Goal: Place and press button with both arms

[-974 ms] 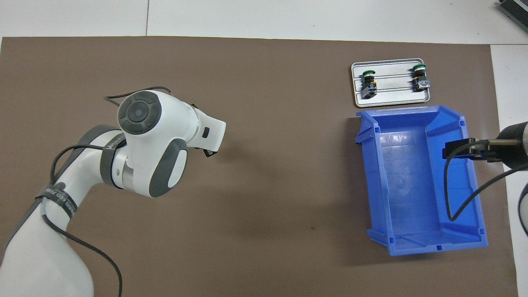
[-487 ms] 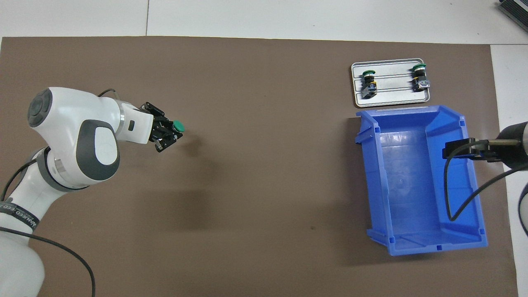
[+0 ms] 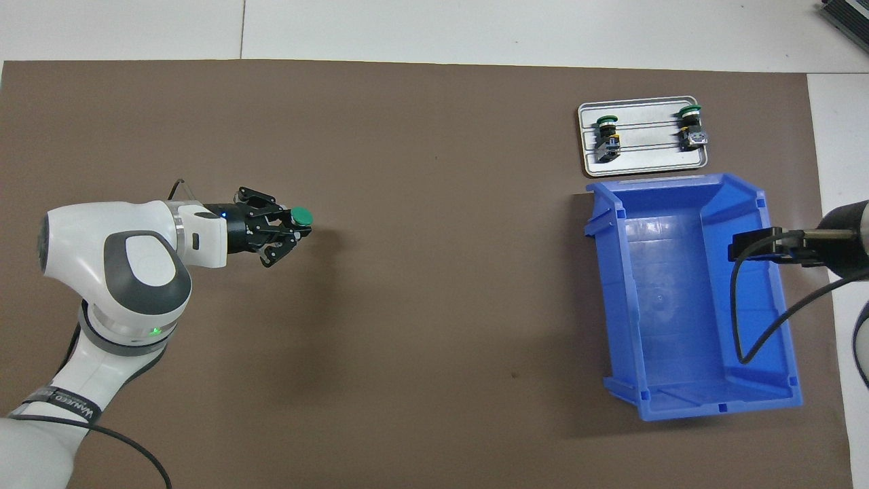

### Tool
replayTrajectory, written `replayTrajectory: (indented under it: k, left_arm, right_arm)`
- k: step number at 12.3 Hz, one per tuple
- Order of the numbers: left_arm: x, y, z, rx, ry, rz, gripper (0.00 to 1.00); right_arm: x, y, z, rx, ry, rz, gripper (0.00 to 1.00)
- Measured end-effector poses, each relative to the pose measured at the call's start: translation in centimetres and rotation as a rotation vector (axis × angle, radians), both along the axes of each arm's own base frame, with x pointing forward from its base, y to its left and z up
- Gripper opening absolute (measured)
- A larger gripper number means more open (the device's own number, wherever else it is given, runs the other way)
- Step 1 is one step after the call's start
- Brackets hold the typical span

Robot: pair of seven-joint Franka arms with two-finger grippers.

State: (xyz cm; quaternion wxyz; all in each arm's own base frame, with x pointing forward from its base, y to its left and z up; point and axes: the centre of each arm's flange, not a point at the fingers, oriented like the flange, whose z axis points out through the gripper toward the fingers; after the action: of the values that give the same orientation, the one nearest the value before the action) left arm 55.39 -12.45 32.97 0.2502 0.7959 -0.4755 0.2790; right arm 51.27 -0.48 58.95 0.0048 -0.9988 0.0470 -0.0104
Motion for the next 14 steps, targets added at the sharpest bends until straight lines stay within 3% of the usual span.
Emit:
replayTrajectory:
  k: [3,9,12,14]
  left_arm:
    - [-2.0,-2.1,-0.8,-0.12,-0.112,0.022,0.33]
    - [-5.7,-5.5,-4.3,-0.277,-0.294,0.02,0.33]
    - [-5.8,-6.6,-5.9,-0.416,-0.407,0.067,0.33]
    - [-6.2,-6.8,-6.5,-0.459,-0.45,0.059,0.33]
  right_arm:
    - [0.0,0.0,0.0,0.0,0.0,0.0,0.99]
    - [0.0,0.0,0.0,0.0,0.0,0.0,0.99]
    - [0.0,0.0,0.0,0.0,0.0,0.0,0.99]
    - [0.0,0.0,0.0,0.0,0.0,0.0,0.99]
